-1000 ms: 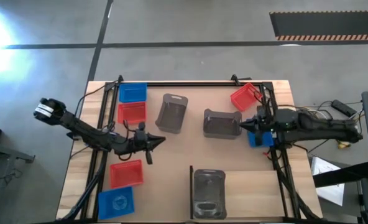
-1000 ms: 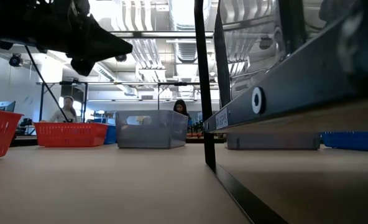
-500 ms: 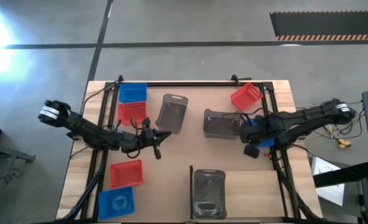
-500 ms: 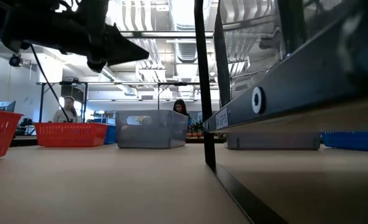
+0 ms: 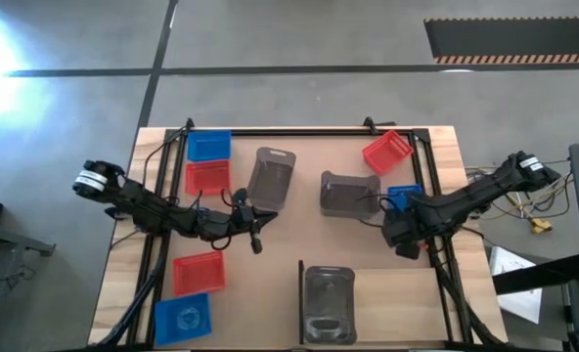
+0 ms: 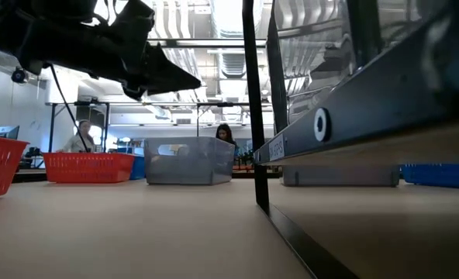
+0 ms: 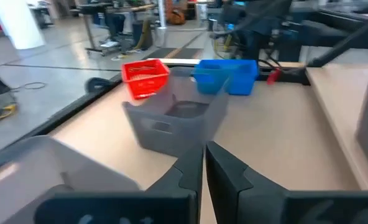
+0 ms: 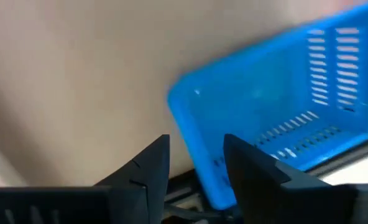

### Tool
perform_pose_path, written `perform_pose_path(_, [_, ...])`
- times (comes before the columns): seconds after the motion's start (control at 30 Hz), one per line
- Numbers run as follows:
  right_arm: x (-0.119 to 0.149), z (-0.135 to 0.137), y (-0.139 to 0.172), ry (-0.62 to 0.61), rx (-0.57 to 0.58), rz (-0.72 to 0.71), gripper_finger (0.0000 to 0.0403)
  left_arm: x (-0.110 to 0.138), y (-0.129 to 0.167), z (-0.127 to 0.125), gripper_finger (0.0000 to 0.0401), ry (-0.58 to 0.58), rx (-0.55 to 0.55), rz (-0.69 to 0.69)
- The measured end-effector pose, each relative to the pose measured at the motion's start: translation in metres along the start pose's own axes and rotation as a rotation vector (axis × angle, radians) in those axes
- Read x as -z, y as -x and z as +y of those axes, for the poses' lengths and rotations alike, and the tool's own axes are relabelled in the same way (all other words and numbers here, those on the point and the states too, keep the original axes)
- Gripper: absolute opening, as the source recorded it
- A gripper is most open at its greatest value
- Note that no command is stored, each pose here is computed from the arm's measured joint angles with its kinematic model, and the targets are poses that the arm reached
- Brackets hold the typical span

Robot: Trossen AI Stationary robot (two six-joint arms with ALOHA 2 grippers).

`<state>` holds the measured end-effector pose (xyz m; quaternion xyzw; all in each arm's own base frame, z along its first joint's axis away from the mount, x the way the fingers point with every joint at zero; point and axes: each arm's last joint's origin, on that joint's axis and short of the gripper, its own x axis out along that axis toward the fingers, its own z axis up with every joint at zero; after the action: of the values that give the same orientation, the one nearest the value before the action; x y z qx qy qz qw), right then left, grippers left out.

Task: Stack baskets on shelf by color
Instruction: Put the middle right blue bin on the shelf

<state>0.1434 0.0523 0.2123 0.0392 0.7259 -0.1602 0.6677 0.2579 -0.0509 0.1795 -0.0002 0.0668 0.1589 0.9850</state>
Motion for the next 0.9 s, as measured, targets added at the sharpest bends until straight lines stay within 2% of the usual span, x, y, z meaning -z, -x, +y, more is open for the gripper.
perform_pose_path(0.2, [-0.003, 0.001, -0.006, 0.047, 0.02, -0.062, 0.0132, 0.001, -0.005, -0.004, 0.0003, -0.004, 0.022, 0.009])
perform_pose_path(0.33, [-0.005, 0.005, -0.017, 0.071, -0.001, -0.039, 0.0125, -0.002, -0.006, -0.005, 0.0003, -0.001, 0.024, 0.002])
perform_pose_path(0.6, [-0.006, 0.01, -0.044, 0.099, 0.08, 0.076, 0.0127, -0.002, -0.006, -0.005, 0.0003, -0.019, 0.026, 0.001])
perform_pose_path(0.7, [-0.009, 0.013, -0.05, 0.103, 0.085, 0.084, 0.0093, -0.002, -0.006, -0.005, 0.0003, -0.019, 0.026, 0.001])
perform_pose_path(0.83, [-0.013, 0.015, -0.046, 0.102, 0.072, 0.074, 0.0023, -0.002, -0.006, -0.005, 0.0003, -0.019, 0.026, 0.001])
perform_pose_path(0.9, [-0.017, 0.018, -0.038, 0.08, 0.042, 0.056, 0.0015, -0.002, -0.006, -0.005, 0.0003, -0.02, 0.029, 0.002])
